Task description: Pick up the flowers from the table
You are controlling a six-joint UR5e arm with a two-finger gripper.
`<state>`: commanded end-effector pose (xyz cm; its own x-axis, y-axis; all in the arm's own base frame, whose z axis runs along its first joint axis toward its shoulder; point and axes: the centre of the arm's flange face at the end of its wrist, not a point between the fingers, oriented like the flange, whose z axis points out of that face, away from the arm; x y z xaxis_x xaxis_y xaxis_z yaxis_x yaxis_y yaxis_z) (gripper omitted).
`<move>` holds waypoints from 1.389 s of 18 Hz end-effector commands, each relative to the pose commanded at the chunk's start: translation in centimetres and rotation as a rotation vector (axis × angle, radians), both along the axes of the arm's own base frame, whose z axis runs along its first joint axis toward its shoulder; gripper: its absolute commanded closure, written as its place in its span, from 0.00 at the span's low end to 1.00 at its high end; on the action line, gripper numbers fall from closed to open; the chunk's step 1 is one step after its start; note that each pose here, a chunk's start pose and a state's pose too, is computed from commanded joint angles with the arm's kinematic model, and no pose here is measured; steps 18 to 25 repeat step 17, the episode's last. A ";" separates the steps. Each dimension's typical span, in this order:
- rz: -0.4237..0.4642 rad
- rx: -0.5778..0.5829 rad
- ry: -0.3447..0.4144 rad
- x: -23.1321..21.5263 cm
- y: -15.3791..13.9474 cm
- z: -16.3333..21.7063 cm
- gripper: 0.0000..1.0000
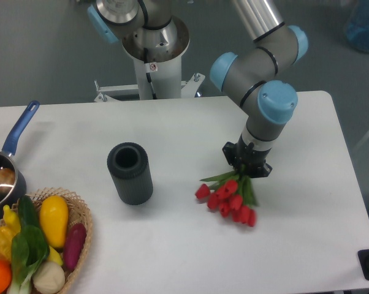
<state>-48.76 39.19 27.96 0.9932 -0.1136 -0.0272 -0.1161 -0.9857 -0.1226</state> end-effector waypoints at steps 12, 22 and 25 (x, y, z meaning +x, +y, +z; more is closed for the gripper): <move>0.036 0.011 0.044 -4.0 -0.8 8.9 1.00; 0.038 0.023 0.071 -4.6 -0.7 10.7 1.00; 0.038 0.023 0.071 -4.6 -0.7 10.7 1.00</move>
